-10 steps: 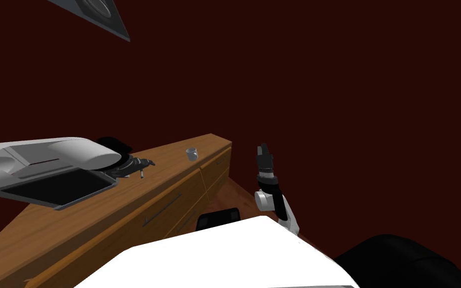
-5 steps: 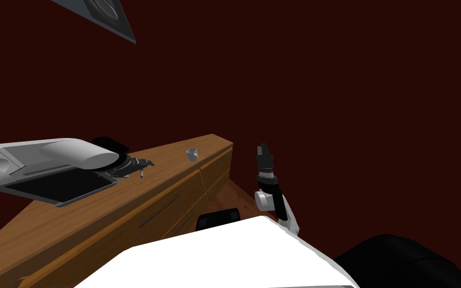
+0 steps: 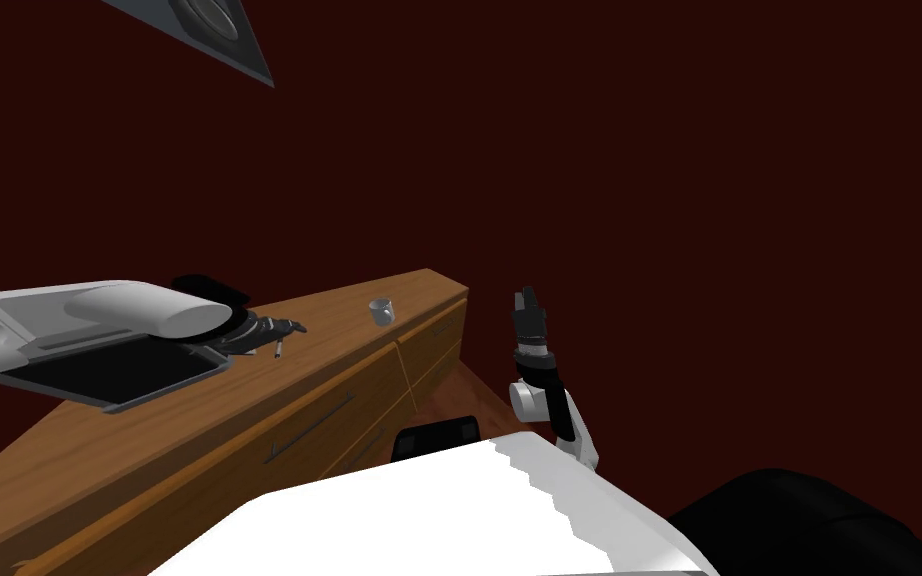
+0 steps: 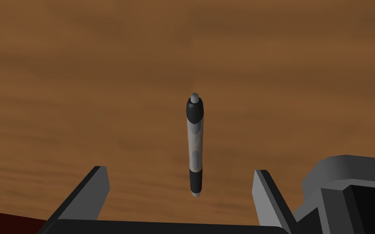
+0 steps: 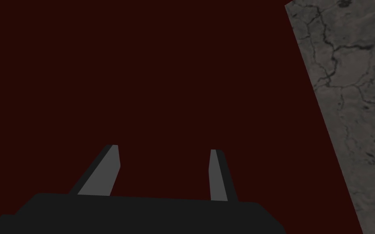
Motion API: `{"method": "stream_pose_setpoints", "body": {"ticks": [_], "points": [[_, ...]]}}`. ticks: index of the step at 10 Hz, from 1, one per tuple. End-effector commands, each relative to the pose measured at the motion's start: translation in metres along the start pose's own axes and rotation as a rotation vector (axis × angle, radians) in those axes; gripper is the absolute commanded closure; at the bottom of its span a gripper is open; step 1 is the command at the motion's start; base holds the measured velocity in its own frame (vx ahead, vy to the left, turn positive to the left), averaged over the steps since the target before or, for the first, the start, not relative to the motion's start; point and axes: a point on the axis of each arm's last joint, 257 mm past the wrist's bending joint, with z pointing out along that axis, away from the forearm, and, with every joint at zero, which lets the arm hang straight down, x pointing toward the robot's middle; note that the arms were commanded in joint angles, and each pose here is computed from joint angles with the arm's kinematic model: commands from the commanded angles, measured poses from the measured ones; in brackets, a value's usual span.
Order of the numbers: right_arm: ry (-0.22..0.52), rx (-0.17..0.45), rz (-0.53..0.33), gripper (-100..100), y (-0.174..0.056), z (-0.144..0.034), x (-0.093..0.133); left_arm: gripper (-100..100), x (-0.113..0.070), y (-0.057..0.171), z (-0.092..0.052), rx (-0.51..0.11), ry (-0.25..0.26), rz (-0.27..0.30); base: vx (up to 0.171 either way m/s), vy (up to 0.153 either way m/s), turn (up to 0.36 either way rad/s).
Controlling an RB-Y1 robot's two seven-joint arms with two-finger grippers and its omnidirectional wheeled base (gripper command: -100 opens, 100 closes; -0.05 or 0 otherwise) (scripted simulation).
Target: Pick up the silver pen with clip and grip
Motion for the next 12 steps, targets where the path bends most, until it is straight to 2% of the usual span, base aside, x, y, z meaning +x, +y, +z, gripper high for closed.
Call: {"method": "stream_pose_setpoints", "body": {"ticks": [1,11,12], "points": [[0.0,0.0,0.0,0,0.0,0.0,0.0,-100,-0.002,0.002,0.001,0.006,0.0,0.021,0.041,-0.072,0.072],[0.0,0.0,0.0,0,0.0,0.0,0.0,-100,-0.019,0.022,0.017,0.048,-0.007,0.097,0.046,-0.064,0.092],[0.0,0.0,0.0,0,0.0,0.0,0.0,-100,-0.018,0.022,0.017,0.047,-0.006,0.086,0.013,-0.027,0.006]]}}
